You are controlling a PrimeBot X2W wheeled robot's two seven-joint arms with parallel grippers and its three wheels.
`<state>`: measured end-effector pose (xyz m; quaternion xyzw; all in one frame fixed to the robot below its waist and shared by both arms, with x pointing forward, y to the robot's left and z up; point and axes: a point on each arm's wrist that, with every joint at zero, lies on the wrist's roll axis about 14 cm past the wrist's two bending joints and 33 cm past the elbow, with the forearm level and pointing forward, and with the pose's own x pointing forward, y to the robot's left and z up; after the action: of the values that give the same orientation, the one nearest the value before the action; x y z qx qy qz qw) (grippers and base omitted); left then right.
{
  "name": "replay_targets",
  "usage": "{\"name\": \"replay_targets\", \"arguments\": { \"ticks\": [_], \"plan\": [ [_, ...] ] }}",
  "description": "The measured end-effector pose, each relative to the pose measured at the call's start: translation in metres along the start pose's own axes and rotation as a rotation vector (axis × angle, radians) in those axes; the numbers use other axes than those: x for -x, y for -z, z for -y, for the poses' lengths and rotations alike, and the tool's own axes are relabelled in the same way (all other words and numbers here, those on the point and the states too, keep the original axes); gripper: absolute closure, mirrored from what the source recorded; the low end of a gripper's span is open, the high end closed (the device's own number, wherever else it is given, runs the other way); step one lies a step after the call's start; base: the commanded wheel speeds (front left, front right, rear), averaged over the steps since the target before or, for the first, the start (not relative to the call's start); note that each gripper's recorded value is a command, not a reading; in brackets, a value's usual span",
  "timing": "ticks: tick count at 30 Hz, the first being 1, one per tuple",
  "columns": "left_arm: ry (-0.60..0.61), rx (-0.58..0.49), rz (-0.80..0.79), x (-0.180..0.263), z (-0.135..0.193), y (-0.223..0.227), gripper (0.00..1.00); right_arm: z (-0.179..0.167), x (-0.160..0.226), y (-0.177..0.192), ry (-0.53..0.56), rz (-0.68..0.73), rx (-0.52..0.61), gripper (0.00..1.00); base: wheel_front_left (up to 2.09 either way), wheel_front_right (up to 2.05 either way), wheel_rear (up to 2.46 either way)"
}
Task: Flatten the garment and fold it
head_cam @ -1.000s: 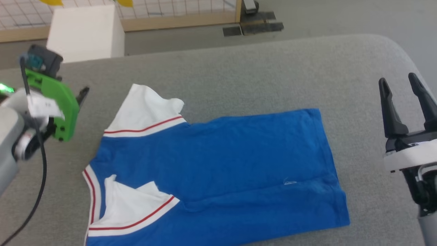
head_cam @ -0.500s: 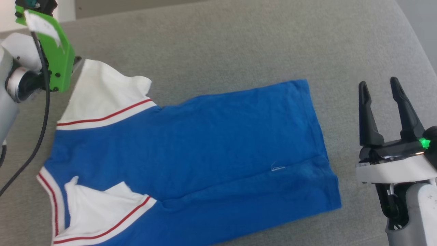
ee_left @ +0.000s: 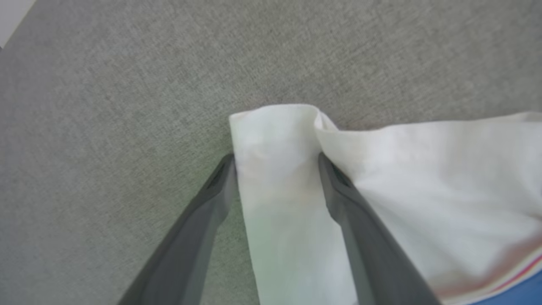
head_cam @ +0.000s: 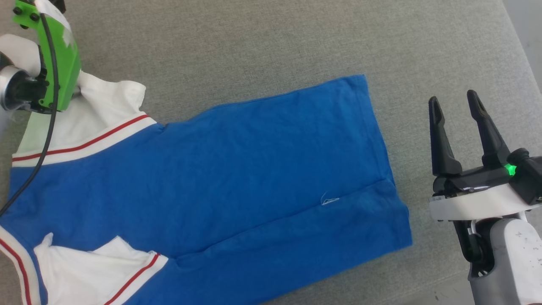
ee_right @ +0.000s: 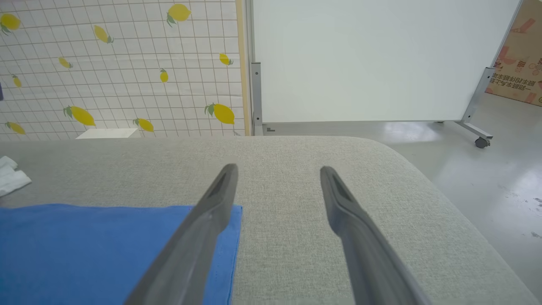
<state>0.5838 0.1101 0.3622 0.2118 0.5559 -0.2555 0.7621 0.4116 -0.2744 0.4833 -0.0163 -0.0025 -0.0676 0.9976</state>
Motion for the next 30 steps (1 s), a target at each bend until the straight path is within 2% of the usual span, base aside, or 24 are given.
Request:
{"name": "replay_targets", "arguments": {
  "ticks": [1,2,9,18,25,30],
  "plan": [
    [0.002,0.0,0.0,0.0,0.0,0.0,0.77,0.001,0.001,0.001,0.002,-0.004,0.001,0.0,0.0,0.0,0.0],
    [0.007,0.003,0.003,0.001,0.001,0.0,1.0,0.001,0.001,0.003,0.003,-0.009,0.002,0.0,0.0,0.0,0.0],
    [0.033,0.012,0.101,0.014,0.012,-0.005,1.0,0.005,-0.002,-0.007,-0.036,0.002,0.055,0.0,0.0,0.0,0.0],
    [0.014,-0.03,0.267,0.063,0.021,-0.003,1.0,0.005,-0.035,-0.061,-0.14,0.054,0.177,0.0,0.0,0.0,0.0],
    [-0.011,-0.058,0.339,0.097,0.026,0.014,1.0,-0.027,-0.057,-0.041,-0.321,-0.243,0.278,0.0,0.0,0.0,0.0],
    [-0.031,-0.072,0.374,0.117,0.027,0.023,1.0,-0.044,-0.051,-0.004,-0.436,-0.594,0.342,0.0,0.0,0.0,0.0]
  ]
}}
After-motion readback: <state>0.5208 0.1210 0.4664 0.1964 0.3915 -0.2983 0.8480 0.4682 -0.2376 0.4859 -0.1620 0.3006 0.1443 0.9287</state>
